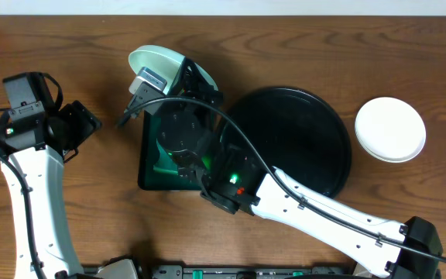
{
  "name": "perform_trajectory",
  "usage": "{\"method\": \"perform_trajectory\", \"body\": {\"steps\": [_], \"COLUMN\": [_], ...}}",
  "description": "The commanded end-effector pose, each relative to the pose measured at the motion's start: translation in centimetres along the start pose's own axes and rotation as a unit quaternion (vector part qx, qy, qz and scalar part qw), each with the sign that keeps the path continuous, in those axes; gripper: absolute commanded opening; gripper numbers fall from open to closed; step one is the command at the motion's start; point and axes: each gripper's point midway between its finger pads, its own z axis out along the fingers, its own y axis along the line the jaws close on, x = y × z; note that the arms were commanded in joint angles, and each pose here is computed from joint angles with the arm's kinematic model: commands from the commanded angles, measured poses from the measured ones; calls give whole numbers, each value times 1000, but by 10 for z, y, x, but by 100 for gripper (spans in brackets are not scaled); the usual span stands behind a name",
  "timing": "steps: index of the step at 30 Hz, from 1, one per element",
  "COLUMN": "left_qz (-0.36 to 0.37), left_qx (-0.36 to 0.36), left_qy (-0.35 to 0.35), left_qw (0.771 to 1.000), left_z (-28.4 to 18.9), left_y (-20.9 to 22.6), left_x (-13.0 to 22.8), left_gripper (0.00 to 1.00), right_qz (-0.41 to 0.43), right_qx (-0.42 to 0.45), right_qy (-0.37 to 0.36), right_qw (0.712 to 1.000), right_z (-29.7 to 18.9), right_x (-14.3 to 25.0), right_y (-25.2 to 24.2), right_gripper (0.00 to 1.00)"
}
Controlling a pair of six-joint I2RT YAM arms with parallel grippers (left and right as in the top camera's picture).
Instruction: Clean dirty plates on tray and stack at the side
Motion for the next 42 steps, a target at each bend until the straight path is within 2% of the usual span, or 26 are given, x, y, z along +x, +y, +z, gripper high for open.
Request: {"method": "perform_trajectory", "body": {"steps": [1,10,13,17,22,25,28,31,37,42], "left_qz": [-5,-5,-5,-5,-5,-5,-5,-5,-5,-5], "left_qx": [-2,-2,-2,-2,-2,-2,-2,-2,-2,-2], "left_qy": [-10,-10,-10,-10,-10,-10,-10,-10,-10,-10], "left_qw": [1000,1000,1000,1000,1000,1000,1000,1000,1000,1000], "left_z": [-5,-5,-5,-5,-5,-5,-5,-5,-5,-5], "left_y": [1,1,1,1,1,1,1,1,1,1], "left_x": [-5,-5,-5,-5,-5,-5,-5,-5,-5,-5], "left_gripper": [81,81,81,81,81,81,81,81,81,81], "right_qz": [14,41,24,91,73,138,230,280,395,440], "right_qx": [5,-6,-20,-34,-46,-46,-53,-89,-154,-178], "right_qy": [-10,-14,-12,-13,-2,16,45,73,164,207], "right_qw": [1000,999,999,995,996,989,971,953,891,855], "right_z": [-8,-8,-8,-8,-8,-5,-1,4,17,36], "right_x": [-10,-10,-8,-7,0,8,23,38,83,115], "right_y": [-9,-4,3,8,15,16,22,37,61,56], "right_gripper": [1,1,1,2,1,1,1,1,1,1]}}
